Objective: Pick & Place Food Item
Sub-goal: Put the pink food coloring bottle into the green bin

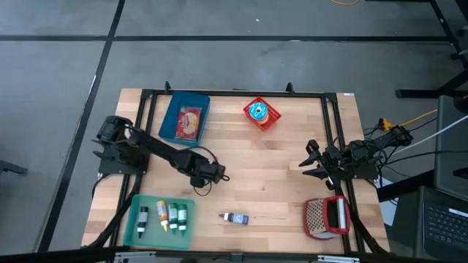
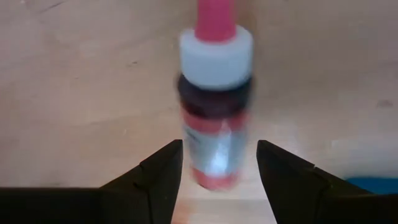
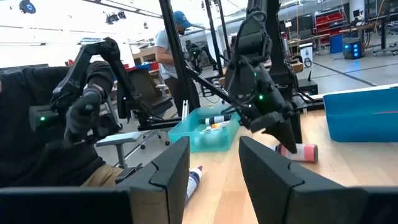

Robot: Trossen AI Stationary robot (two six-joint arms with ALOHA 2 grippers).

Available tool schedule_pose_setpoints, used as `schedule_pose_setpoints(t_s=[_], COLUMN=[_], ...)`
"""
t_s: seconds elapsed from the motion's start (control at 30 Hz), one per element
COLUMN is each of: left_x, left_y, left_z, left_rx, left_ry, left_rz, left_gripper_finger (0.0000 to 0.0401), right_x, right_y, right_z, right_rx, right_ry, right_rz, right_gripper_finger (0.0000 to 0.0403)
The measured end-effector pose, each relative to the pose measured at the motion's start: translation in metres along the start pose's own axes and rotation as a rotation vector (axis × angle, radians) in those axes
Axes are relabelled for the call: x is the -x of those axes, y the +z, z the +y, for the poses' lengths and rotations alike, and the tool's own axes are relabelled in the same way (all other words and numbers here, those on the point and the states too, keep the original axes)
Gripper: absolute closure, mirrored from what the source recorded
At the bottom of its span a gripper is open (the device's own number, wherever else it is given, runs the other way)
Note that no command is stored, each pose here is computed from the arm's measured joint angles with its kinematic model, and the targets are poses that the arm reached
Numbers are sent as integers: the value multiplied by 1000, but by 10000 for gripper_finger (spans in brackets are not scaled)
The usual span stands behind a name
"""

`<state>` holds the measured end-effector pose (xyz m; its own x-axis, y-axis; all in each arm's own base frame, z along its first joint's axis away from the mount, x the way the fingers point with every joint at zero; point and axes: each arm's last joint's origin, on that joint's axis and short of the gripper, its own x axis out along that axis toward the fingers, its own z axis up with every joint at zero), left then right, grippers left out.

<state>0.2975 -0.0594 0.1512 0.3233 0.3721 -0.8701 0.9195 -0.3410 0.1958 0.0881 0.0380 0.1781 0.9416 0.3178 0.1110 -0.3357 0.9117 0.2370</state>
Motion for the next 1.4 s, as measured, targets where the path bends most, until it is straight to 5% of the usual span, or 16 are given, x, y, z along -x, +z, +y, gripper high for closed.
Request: schedule_pose_setpoints(t_s=[0.3, 0.5, 0.63, 0.83, 1.07, 1.17, 1.4], left_x=[-28, -22, 12, 85, 173, 191, 196], left_y=[14, 18, 22, 24, 34, 49, 93], left_z=[4, 1, 3, 10, -3, -12, -22], left_rx=[-5, 85, 198, 487, 805, 856, 878], left_ry=[-56, -60, -27, 39, 58, 38, -11], left_rz=[33, 173, 148, -6, -340, -435, -405], left_gripper_finger=[207, 275, 318, 312, 310, 310, 310], right_x=[0, 0, 0, 0, 0, 0, 0], right_y=[0, -1, -2, -2, -2, -2, -1], right_z=[0, 0, 0, 0, 0, 0, -2], right_rx=[-4, -3, -1, 1, -26, -26, -29], right_ry=[0, -2, -4, -4, -4, -8, -55], right_rz=[3, 11, 15, 16, 16, 15, 2], right_gripper_finger=[261, 261, 261, 261, 261, 261, 261])
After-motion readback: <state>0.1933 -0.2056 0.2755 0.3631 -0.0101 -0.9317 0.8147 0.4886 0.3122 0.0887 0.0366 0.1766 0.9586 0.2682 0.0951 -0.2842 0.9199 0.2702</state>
